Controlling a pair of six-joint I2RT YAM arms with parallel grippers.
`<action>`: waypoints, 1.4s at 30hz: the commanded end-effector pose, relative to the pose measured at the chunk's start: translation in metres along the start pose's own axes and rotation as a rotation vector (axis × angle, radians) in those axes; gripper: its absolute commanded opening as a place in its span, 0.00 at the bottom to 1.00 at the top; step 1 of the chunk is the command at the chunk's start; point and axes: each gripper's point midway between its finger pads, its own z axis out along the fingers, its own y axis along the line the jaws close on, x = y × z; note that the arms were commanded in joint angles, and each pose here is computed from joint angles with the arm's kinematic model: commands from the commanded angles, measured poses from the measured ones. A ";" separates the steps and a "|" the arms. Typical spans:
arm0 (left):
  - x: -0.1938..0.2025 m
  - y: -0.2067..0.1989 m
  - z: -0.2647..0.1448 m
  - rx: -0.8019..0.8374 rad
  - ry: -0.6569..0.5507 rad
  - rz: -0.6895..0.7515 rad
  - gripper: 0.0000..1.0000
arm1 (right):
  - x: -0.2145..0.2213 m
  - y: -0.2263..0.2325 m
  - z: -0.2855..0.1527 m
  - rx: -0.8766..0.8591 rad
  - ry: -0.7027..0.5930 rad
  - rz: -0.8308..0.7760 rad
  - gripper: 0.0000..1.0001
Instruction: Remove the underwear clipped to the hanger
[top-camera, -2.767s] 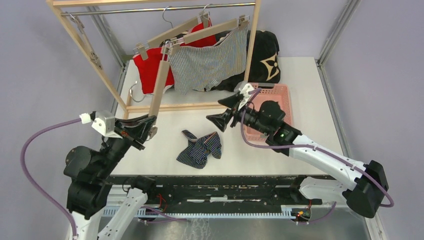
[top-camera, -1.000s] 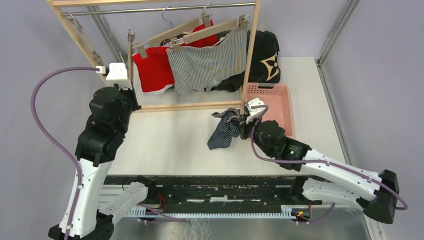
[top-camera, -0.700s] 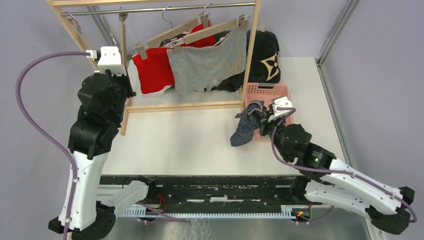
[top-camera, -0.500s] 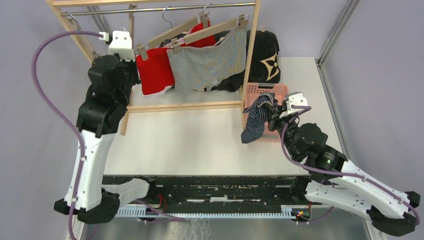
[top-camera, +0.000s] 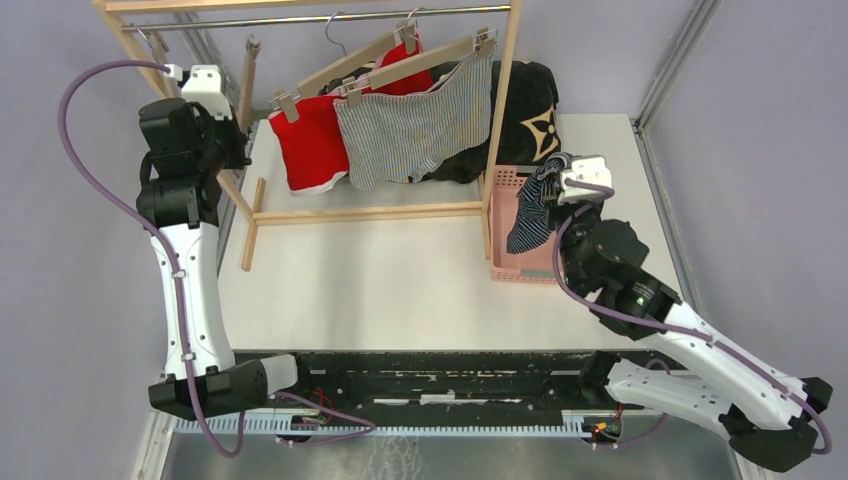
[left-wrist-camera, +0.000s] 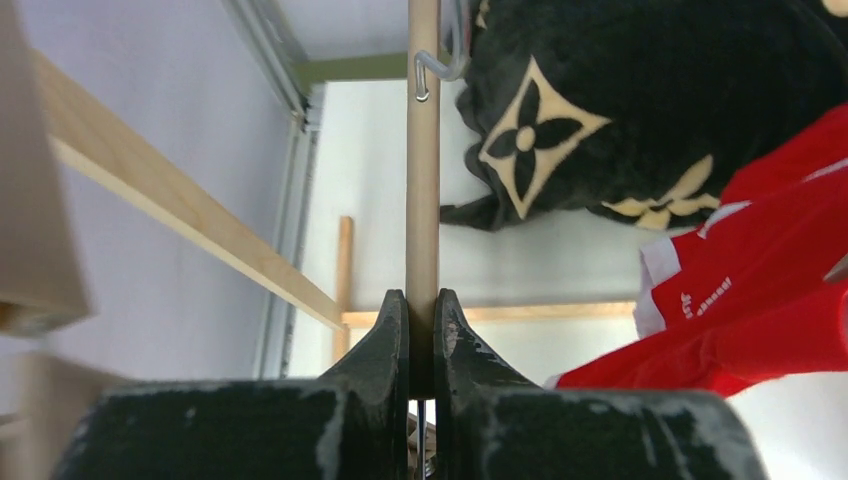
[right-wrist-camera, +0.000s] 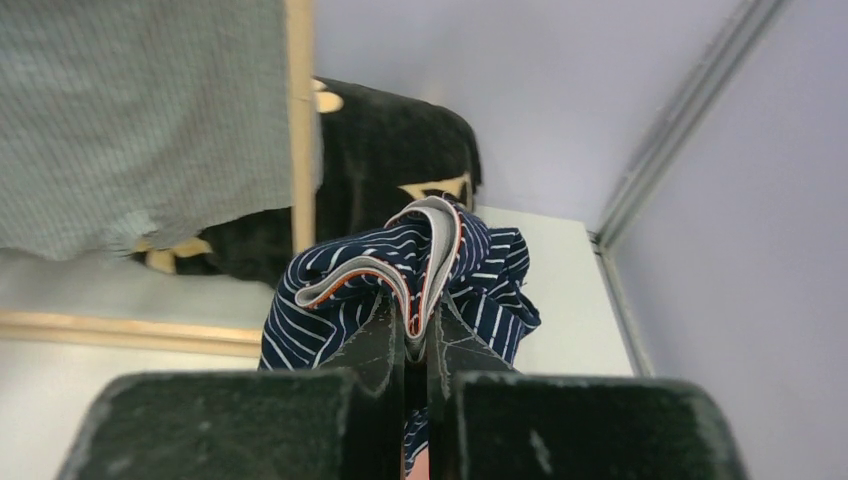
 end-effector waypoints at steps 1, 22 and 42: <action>-0.027 -0.026 -0.015 0.150 -0.151 -0.018 0.03 | 0.007 -0.016 0.026 0.080 0.039 0.028 0.01; -0.086 -0.024 -0.038 0.168 -0.301 -0.040 0.03 | 0.177 0.003 0.100 0.076 0.383 0.055 0.01; -0.105 0.027 0.002 0.076 -0.316 -0.120 0.03 | 0.235 -0.013 0.119 0.152 0.502 0.057 0.01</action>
